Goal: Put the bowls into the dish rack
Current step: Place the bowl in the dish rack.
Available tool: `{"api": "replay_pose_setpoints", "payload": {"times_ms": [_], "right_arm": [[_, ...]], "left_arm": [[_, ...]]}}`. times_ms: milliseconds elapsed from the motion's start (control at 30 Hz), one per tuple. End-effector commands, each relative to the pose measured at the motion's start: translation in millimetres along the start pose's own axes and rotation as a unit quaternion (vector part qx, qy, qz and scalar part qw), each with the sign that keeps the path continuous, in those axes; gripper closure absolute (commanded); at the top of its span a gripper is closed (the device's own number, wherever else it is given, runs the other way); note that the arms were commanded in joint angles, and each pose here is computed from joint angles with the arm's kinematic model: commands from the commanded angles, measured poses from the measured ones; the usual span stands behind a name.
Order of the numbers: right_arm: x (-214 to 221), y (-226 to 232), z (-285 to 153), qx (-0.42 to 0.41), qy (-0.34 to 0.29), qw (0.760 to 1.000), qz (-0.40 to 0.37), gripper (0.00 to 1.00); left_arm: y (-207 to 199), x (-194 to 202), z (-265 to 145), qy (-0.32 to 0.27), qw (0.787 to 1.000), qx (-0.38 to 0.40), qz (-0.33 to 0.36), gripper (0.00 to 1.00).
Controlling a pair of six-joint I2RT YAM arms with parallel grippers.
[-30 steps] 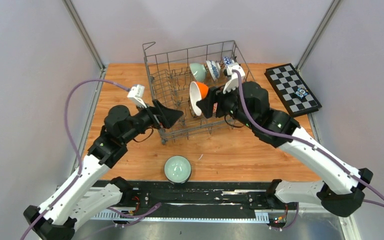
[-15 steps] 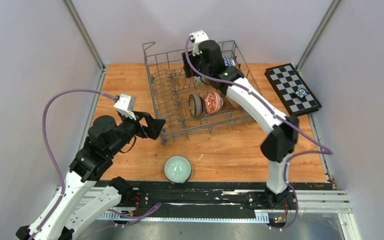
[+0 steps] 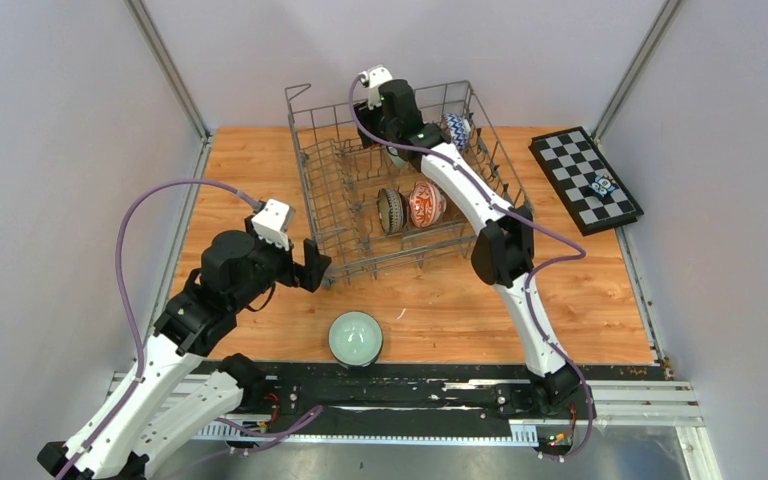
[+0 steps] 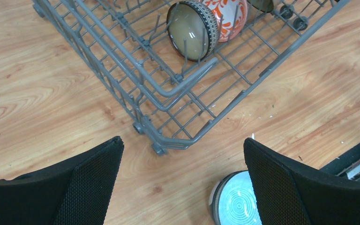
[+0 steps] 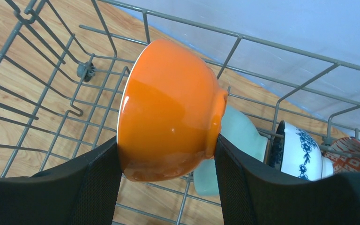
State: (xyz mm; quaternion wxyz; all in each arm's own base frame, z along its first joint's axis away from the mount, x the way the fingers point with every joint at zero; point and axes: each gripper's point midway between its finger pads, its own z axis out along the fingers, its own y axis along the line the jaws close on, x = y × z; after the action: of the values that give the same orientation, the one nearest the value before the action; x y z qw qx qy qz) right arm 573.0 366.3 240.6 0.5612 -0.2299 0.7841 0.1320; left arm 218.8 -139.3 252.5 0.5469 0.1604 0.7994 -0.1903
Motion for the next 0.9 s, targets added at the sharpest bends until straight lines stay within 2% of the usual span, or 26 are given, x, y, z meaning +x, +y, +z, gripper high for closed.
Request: {"api": "replay_pose_setpoints", "payload": {"times_ms": [0,433,867], "right_arm": [[-31.7,2.2,-2.0,-0.024,-0.055,0.998,-0.01,0.98],[-12.9,20.5,3.0,-0.029,-0.038,0.998,-0.03,0.98],[31.1,49.0,17.0,-0.024,0.01,0.998,-0.057,0.98]], "left_arm": [[10.3,5.8,1.4,0.008,1.0,-0.024,0.01,0.0],[13.1,6.5,-1.2,0.006,0.999,-0.032,0.008,0.0],[17.9,6.6,-3.3,0.004,0.999,-0.045,0.007,0.0]]}}
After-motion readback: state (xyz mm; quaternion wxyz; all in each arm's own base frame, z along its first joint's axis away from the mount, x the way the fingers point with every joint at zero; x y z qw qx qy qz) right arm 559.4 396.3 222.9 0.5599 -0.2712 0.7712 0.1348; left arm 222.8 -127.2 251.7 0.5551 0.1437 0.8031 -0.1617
